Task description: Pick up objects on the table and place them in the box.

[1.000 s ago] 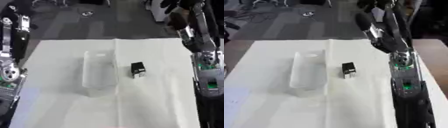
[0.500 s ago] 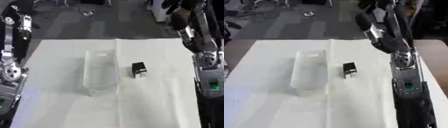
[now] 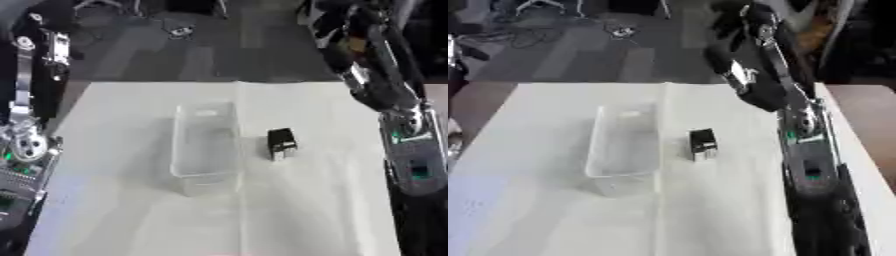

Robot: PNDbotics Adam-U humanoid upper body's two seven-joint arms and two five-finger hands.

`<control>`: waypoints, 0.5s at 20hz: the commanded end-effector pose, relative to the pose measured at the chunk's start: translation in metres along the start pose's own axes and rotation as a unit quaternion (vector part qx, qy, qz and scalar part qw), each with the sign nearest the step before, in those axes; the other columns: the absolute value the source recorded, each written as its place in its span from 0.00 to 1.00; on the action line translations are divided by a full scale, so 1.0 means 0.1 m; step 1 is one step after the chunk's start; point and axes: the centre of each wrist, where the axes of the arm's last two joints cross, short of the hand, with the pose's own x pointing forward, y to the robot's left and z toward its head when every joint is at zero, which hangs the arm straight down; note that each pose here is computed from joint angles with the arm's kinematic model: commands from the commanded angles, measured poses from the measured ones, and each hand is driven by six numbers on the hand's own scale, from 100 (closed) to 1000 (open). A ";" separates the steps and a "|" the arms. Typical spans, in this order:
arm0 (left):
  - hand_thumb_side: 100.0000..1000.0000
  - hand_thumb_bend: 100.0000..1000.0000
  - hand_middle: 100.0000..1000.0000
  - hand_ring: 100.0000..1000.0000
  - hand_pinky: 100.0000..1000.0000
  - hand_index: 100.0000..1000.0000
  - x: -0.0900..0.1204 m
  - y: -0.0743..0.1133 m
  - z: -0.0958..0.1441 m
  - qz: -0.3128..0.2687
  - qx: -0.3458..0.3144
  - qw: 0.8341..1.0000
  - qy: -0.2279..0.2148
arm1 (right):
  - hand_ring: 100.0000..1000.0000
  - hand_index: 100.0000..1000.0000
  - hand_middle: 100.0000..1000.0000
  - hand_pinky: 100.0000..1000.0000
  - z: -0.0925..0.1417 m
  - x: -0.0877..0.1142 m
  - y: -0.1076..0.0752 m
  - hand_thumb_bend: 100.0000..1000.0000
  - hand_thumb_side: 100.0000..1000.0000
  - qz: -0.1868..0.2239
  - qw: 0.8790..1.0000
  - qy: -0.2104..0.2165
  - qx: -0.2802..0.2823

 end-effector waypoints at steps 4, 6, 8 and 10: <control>1.00 0.06 0.82 0.71 0.43 0.85 0.01 0.04 -0.02 -0.005 -0.005 1.000 -0.006 | 0.60 0.89 0.66 0.59 -0.36 -0.45 0.03 0.73 1.00 0.118 0.984 0.016 0.131; 1.00 0.06 0.82 0.71 0.43 0.85 0.01 0.05 -0.01 -0.006 -0.006 1.000 -0.006 | 0.62 0.88 0.68 0.63 -0.44 -0.56 0.05 0.74 1.00 0.152 0.975 0.024 0.158; 1.00 0.06 0.82 0.71 0.43 0.85 0.01 0.05 -0.01 -0.006 -0.006 1.000 -0.006 | 0.63 0.88 0.70 0.67 -0.48 -0.68 0.11 0.76 1.00 0.178 0.966 0.039 0.184; 1.00 0.06 0.82 0.71 0.43 0.85 0.01 0.04 -0.01 -0.005 -0.007 1.000 -0.006 | 0.66 0.90 0.73 0.77 -0.53 -0.81 0.18 0.80 1.00 0.207 0.950 0.065 0.226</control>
